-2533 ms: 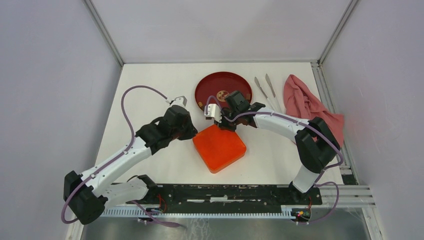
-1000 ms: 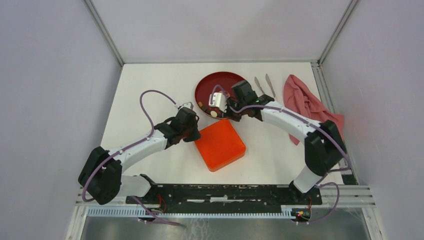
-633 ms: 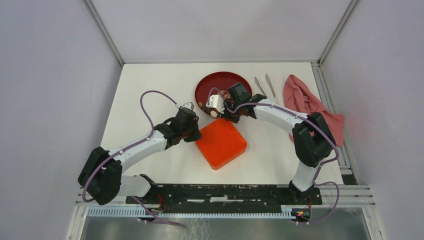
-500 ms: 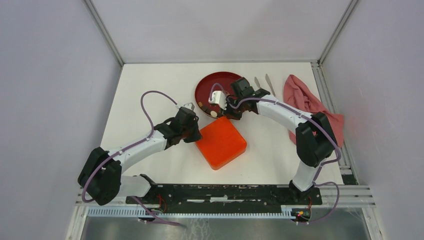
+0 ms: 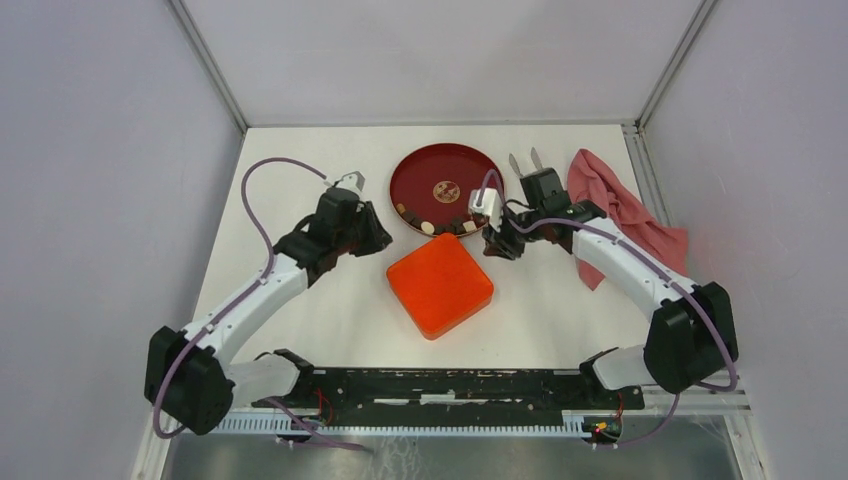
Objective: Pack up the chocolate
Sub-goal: Close the box lid on the packing box, then adjust the packing box at the center of the board.
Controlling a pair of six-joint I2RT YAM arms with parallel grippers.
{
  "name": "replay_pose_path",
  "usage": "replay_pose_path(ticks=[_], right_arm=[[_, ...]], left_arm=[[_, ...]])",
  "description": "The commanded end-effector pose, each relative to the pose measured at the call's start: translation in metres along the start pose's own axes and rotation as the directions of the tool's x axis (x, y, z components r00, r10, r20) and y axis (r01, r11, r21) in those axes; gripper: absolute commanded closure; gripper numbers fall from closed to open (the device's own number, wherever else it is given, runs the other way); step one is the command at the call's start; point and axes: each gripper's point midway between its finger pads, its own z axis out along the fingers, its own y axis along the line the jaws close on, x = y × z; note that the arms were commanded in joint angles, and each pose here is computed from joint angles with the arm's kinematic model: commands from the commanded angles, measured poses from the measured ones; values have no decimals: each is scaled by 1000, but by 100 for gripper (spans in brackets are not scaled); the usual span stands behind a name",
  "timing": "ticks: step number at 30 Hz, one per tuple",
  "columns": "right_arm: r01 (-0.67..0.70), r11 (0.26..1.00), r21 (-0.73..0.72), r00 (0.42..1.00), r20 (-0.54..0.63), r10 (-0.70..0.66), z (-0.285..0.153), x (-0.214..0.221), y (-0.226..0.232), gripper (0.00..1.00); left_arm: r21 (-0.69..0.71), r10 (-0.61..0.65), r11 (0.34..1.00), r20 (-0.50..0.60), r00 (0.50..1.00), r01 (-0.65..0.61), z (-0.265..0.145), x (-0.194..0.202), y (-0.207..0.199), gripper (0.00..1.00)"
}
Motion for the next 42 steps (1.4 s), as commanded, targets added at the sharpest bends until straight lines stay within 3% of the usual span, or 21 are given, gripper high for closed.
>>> replay_pose_path(ticks=[1, 4, 11, 18, 24, 27, 30, 33, 36, 39, 42], right_arm=[[70, 988, -137, 997, -3, -71, -14, 26, 53, 75], [84, 985, -154, 993, -66, -95, -15, 58, 69, 83], [6, 988, -156, 976, -213, -39, 14, 121, 83, 83], [-38, 996, -83, 984, -177, 23, 37, 89, 45, 80], [-32, 995, -99, 973, -229, 8, 45, 75, 19, 77], [-25, 999, -22, 961, -278, 17, 35, 79, -2, 76], [-1, 995, 104, 960, -279, 30, 11, 74, -31, 70], [48, 989, 140, 975, -222, -16, -9, 52, -41, 65], [114, 993, 36, 992, -67, -111, -15, 14, -19, 58], [164, 980, -114, 978, 152, -146, -11, -22, 18, 54], [234, 960, -156, 952, 235, -194, -1, -41, 38, 51]], left_arm=[[-99, -16, 995, -77, 997, 8, 26, 0, 47, 82], [-85, -19, 996, -163, 986, 5, 46, 15, 49, 90], [20, -41, 999, -314, 949, 50, 63, 69, 40, 93], [84, -15, 995, -378, 926, 50, 42, 111, 15, 94], [158, -20, 984, -372, 928, 85, 23, 148, -24, 94], [154, -49, 982, -334, 941, 105, 18, 152, -32, 94], [77, -78, 992, -270, 960, 103, 11, 143, -16, 94], [16, -69, 997, -220, 973, 74, -1, 132, -2, 92], [-3, -72, 997, -149, 986, 72, -19, 115, 4, 88], [-10, -96, 995, -61, 993, 96, -30, 99, 10, 73], [30, -124, 992, -37, 992, 125, -30, 88, 7, 55]])
